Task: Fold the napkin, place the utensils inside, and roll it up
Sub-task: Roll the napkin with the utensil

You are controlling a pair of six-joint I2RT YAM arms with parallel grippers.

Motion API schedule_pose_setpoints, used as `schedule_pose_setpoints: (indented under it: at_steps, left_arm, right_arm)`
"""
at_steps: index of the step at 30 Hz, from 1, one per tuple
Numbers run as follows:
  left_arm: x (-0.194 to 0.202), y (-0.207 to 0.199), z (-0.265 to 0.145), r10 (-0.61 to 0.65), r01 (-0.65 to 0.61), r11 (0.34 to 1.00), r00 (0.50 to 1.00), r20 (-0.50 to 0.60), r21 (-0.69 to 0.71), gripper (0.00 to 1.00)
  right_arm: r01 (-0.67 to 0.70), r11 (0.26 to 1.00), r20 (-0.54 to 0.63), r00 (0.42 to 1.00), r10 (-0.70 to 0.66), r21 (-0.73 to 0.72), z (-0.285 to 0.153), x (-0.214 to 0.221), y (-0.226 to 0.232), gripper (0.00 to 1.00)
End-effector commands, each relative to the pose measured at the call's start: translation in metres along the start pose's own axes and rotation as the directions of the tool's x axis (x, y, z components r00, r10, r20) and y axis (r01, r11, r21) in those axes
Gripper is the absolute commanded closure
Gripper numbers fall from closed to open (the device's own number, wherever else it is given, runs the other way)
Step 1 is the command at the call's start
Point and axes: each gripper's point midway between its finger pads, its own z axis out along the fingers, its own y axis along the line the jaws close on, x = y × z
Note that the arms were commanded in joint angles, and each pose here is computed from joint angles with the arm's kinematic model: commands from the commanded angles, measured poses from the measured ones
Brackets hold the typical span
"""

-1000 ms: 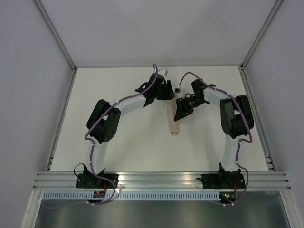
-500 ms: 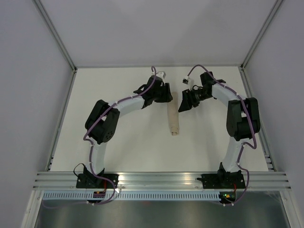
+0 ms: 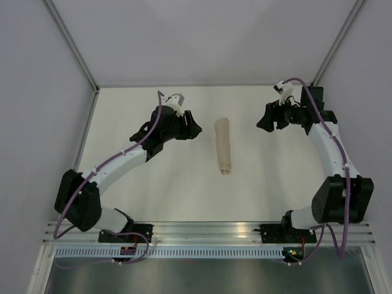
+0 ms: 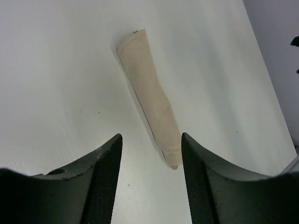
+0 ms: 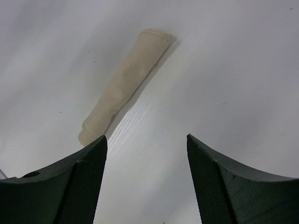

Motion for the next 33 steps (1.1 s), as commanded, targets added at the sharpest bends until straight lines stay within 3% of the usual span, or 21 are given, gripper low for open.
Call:
schedule_pose_setpoints:
  at_steps: [1,15,33]
  left_arm:
    - [-0.012,-0.003,-0.050,0.047,-0.049,0.998,0.996,0.072,0.029,0.41]
    - [0.023,0.017,-0.155,0.110,-0.108,0.994,0.988,0.107,-0.025,0.40]
    - [0.028,0.021,-0.166,0.180,-0.177,0.984,0.978,0.106,-0.032,0.39]
  right_arm:
    - [0.045,0.990,0.045,0.998,-0.052,0.135,-0.034,-0.006,-0.004,0.25]
    - [0.003,0.946,0.128,0.991,-0.047,0.325,-0.089,0.004,0.000,0.21]
    - [0.003,0.927,0.133,0.990,-0.057,0.374,-0.094,0.008,-0.007,0.19]
